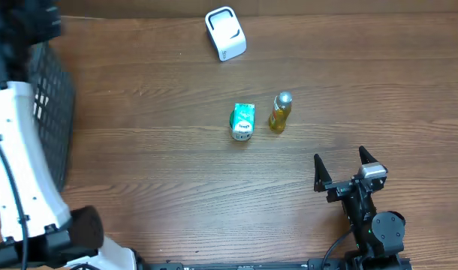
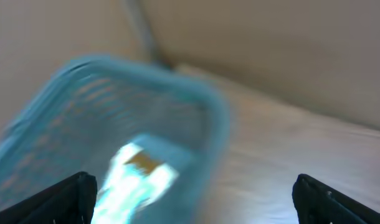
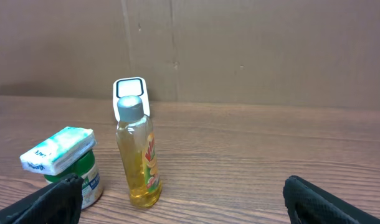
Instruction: Scan the item barcode
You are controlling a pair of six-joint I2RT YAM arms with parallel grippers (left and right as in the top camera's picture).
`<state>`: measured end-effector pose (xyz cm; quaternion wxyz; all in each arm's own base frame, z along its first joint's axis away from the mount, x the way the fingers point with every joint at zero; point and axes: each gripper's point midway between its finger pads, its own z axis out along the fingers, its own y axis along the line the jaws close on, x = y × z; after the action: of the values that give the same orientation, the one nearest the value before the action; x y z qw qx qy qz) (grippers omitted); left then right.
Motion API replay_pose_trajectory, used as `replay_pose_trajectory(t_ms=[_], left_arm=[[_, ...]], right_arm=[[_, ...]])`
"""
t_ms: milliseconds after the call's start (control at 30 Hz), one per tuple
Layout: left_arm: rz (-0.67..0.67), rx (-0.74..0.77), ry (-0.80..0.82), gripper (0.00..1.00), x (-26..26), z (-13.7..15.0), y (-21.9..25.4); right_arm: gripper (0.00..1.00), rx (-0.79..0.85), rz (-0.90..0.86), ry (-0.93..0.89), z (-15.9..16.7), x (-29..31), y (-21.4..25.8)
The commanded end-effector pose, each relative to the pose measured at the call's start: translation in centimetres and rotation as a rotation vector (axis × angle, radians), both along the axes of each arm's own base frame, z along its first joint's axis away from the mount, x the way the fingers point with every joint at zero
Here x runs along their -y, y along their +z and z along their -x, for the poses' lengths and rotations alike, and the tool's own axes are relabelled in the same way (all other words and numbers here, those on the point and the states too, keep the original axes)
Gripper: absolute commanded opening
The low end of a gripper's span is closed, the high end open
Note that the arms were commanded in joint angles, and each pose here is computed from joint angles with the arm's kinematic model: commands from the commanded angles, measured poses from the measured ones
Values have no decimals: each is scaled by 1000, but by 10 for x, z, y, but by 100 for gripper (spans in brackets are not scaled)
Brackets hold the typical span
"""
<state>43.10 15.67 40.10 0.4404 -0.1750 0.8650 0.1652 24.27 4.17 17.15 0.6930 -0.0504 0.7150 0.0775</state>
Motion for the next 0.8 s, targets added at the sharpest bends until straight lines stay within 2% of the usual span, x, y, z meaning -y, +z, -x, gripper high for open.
replay_pose_trajectory(t_ms=[0,200,233,267,300,400,767], left_arm=[[-44,-82,121,99,-64,23,-14],[-11,-285,236,100,-142,55,-75],[-16,-345,223,99,-155,57,-92],[-16,-482,182,100,-175,65,-128],[18,-522,189,99,-185,70,-147],[119,-551,157,100,-197,67,-189],[247,-748,-12,99,-200,56,-310]], right_arm=[[100,4,4,-13,-1,3,-2],[100,4,4,-13,-1,3,-2],[100,4,4,-13,-1,3,-2],[100,4,4,-13,-1,3,-2],[100,4,4,-13,-1,3,-2],[100,4,4,-13,-1,3,-2],[100,4,4,-13,-1,3,-2]])
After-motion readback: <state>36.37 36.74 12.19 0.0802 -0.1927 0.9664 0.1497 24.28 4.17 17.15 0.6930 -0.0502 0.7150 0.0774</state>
